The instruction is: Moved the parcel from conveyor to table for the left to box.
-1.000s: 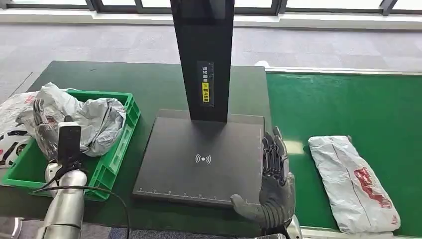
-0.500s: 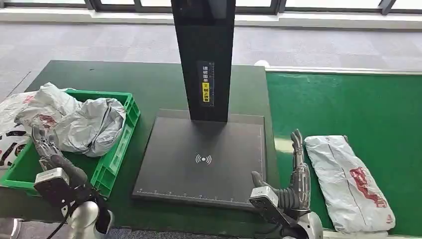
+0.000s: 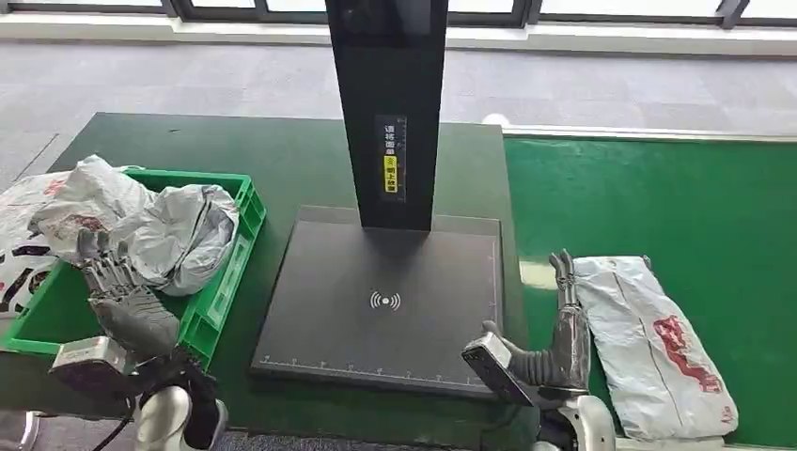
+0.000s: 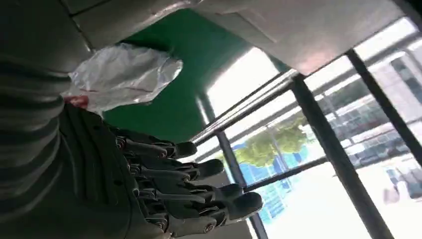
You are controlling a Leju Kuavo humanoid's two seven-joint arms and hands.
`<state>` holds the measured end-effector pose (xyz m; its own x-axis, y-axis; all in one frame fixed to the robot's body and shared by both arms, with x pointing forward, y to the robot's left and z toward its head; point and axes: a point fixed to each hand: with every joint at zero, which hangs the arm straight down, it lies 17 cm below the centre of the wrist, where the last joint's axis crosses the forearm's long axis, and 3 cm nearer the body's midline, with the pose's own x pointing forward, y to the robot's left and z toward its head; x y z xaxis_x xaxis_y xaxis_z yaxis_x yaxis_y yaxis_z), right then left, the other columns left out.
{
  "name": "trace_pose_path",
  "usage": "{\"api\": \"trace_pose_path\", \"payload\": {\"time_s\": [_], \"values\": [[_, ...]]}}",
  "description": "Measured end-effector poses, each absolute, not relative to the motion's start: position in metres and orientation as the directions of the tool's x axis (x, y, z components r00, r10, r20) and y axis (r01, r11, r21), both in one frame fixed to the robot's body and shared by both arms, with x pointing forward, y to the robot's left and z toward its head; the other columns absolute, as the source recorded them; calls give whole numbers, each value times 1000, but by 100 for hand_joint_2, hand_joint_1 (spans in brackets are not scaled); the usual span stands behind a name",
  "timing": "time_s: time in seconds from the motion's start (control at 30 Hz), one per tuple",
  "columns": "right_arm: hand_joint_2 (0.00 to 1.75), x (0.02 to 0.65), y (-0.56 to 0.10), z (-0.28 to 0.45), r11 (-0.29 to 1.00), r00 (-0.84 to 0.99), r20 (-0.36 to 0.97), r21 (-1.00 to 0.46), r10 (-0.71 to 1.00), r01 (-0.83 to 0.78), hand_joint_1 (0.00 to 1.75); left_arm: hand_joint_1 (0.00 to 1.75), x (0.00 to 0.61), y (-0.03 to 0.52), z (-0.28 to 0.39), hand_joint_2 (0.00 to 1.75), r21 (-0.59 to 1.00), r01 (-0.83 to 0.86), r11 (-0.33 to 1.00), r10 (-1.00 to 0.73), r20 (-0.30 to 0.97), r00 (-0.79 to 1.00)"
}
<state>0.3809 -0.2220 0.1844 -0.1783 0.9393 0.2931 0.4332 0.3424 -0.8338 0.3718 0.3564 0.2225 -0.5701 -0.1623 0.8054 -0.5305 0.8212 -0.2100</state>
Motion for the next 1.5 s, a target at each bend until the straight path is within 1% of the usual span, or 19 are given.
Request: {"api": "trace_pose_path", "payload": {"time_s": [0.07, 0.1, 0.17, 0.23, 0.33, 0.5, 0.63, 0.87, 1.2, 1.5], "values": [[175, 395, -246, 156, 179, -61, 169, -917, 984, 357, 0, 0, 374, 340, 234, 0, -258, -464, 847, -99, 782, -615], [175, 402, -256, 144, 128, -27, 126, -938, 992, 323, 0, 0, 374, 337, 237, 0, -280, -447, 849, -75, 776, -627], [175, 413, -278, 126, 69, 23, 78, -961, 997, 269, 0, 0, 375, 330, 238, 0, -305, -414, 858, -36, 768, -639], [175, 425, -303, 101, 20, 70, 33, -983, 997, 182, 0, 0, 377, 321, 240, 0, -308, -379, 872, -13, 761, -648], [175, 421, -337, 67, -21, 127, -12, -998, 992, 67, 0, 0, 378, 312, 241, 0, -301, -355, 885, -3, 760, -650], [175, 400, -390, 22, -27, 206, -40, -997, 978, -69, 0, 0, 382, 308, 236, 0, -283, -351, 892, -6, 771, -637], [175, 386, -410, 0, -26, 231, -56, -991, 971, -130, 0, 0, 386, 305, 228, 0, -269, -358, 894, -12, 785, -619], [175, 376, -422, -22, -11, 235, -61, -978, 970, -208, 0, 0, 393, 302, 221, 0, -246, -368, 897, -26, 801, -598], [175, 370, -441, -35, 20, 267, -51, -966, 962, -258, 0, 0, 398, 300, 211, 0, -236, -370, 899, -24, 815, -578], [175, 366, -443, -54, 57, 252, -29, -943, 967, -327, 0, 0, 399, 300, 205, 0, -227, -369, 901, -23, 825, -564]]}}
